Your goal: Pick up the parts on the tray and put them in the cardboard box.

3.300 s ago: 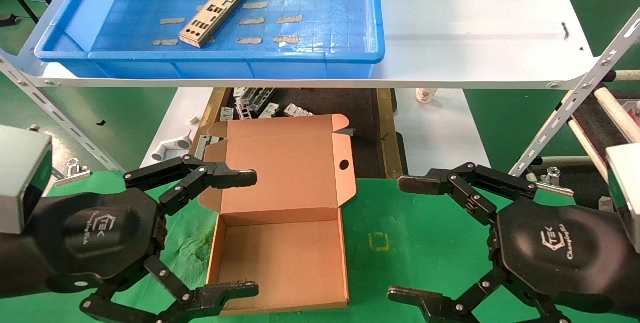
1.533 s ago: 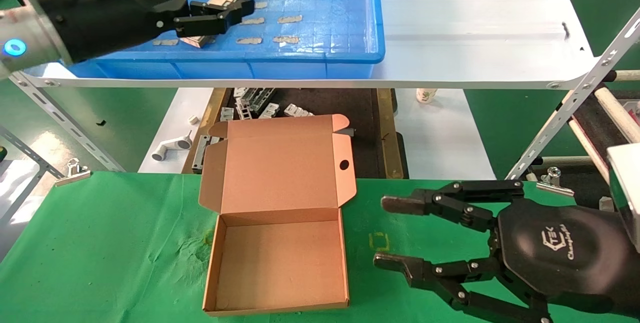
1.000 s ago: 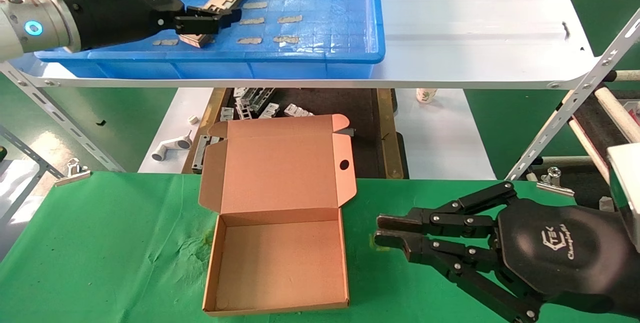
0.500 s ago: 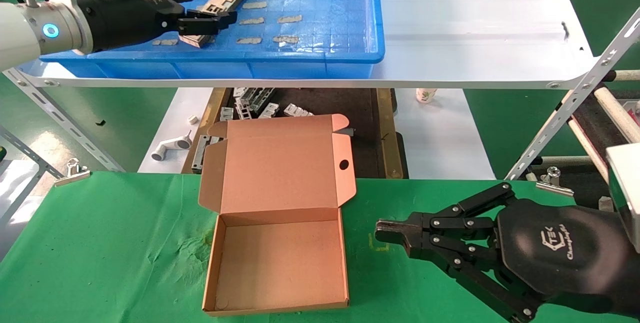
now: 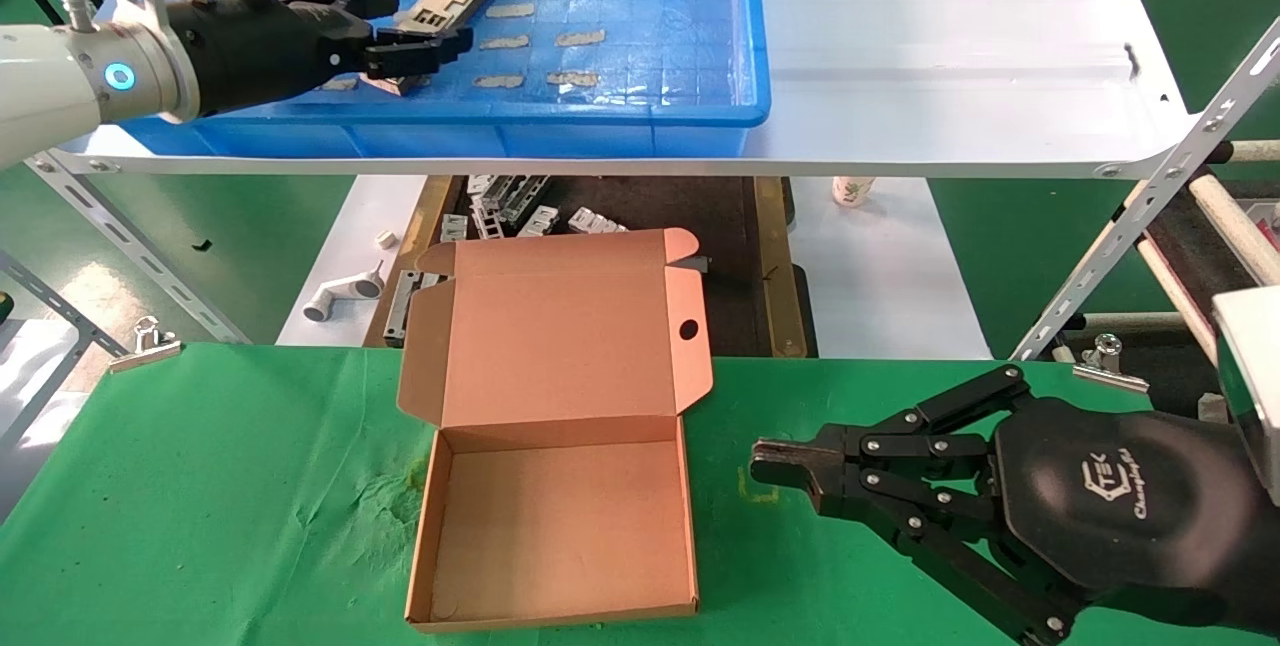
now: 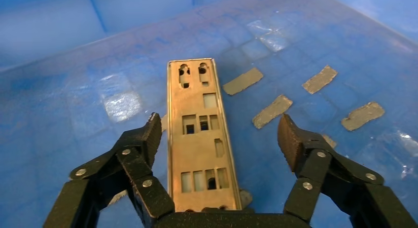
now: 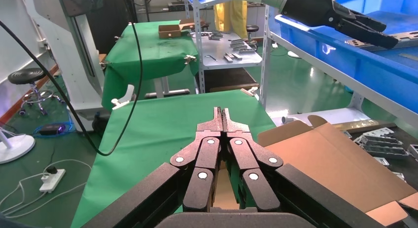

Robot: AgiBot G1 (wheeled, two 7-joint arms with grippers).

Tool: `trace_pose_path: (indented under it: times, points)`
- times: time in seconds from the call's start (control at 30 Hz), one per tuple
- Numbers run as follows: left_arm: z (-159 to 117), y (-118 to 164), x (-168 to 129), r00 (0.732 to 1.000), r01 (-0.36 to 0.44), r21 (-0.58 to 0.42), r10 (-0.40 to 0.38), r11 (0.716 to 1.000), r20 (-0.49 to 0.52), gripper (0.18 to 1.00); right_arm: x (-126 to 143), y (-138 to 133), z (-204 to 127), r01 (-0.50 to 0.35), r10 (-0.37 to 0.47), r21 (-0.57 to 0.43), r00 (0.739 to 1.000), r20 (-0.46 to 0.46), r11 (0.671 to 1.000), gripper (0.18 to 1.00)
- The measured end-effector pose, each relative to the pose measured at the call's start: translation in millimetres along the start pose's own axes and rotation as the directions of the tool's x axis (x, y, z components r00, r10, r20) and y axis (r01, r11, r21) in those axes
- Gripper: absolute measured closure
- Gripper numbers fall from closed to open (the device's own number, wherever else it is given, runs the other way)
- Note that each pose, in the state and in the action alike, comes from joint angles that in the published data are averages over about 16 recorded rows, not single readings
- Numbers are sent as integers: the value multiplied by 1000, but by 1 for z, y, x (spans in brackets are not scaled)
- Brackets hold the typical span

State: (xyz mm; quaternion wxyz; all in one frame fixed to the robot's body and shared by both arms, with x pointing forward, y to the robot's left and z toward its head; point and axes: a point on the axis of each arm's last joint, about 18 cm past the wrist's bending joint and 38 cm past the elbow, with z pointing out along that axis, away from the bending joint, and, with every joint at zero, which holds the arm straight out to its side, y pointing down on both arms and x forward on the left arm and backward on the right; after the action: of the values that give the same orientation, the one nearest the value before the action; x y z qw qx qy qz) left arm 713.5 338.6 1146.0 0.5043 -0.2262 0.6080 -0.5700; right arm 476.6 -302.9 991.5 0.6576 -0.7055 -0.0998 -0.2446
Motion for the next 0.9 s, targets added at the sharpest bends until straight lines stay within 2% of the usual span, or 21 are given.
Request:
trace_pose_path:
  times: [0.3,0.63,0.9]
  points:
    - [1,4,-2,1000,9,-5,-9,1000,20,418,0,0,0,0,0,0,1000,0,1000,988]
    - [2,3,-5,999,6,-3,-6,1000,34,642,0,0,0,0,0,0,1000,0,1000,988]
    - [2,1,-6,999,2,3,-2,1000,43,722,0,0,0,0,0,0,1000,0,1000,988]
